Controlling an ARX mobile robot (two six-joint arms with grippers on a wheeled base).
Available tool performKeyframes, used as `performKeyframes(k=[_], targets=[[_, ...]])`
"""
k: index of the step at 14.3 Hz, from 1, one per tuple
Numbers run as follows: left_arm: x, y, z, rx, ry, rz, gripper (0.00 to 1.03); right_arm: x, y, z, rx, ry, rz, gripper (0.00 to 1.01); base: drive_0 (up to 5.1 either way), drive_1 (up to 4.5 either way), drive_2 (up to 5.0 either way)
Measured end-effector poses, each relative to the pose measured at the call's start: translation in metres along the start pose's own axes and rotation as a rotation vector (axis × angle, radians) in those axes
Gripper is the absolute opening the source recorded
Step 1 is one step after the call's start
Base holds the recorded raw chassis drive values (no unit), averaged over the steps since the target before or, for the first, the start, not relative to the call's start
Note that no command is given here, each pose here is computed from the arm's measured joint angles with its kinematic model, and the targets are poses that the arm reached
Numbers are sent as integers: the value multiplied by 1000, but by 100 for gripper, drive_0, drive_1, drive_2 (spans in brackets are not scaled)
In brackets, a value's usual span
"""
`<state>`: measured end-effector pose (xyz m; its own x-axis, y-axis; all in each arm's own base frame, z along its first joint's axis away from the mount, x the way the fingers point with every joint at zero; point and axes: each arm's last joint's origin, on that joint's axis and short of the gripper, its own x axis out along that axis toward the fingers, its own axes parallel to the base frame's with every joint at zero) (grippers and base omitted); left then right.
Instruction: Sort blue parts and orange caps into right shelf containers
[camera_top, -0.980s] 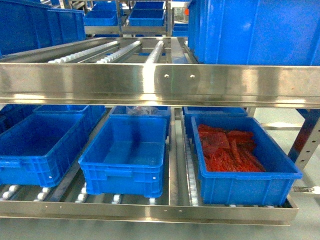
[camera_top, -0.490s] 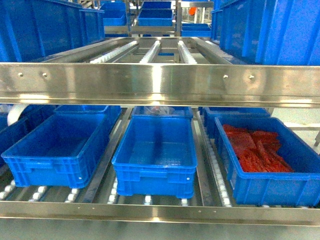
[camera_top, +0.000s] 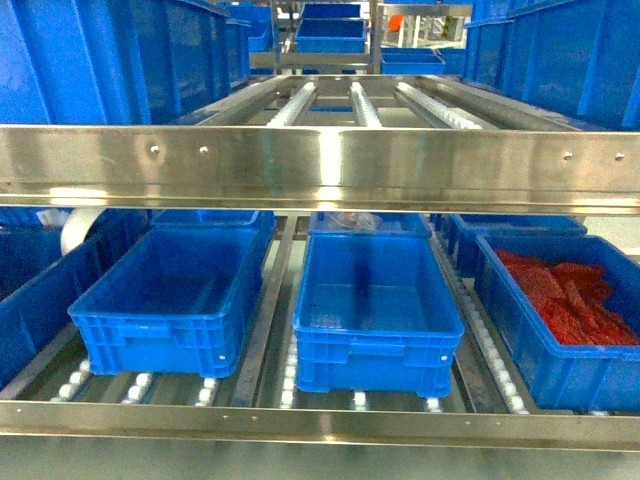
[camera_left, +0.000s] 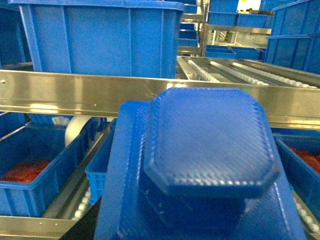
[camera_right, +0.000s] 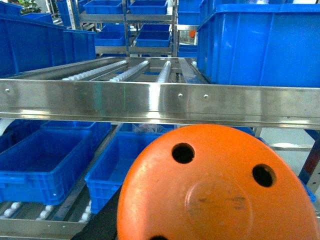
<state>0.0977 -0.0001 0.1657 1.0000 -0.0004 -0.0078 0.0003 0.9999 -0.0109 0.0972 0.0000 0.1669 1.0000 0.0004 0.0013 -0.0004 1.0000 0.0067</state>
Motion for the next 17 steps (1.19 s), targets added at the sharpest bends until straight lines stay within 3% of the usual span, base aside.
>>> performKeyframes(k=[8,17], targets=[[0,0,0,0,-1,0,42,0,0,0,0,-1,-1,45,-487,259,259],[0,0,0,0,-1,1,42,0,0,0,0,0,3,45,0,0,0]])
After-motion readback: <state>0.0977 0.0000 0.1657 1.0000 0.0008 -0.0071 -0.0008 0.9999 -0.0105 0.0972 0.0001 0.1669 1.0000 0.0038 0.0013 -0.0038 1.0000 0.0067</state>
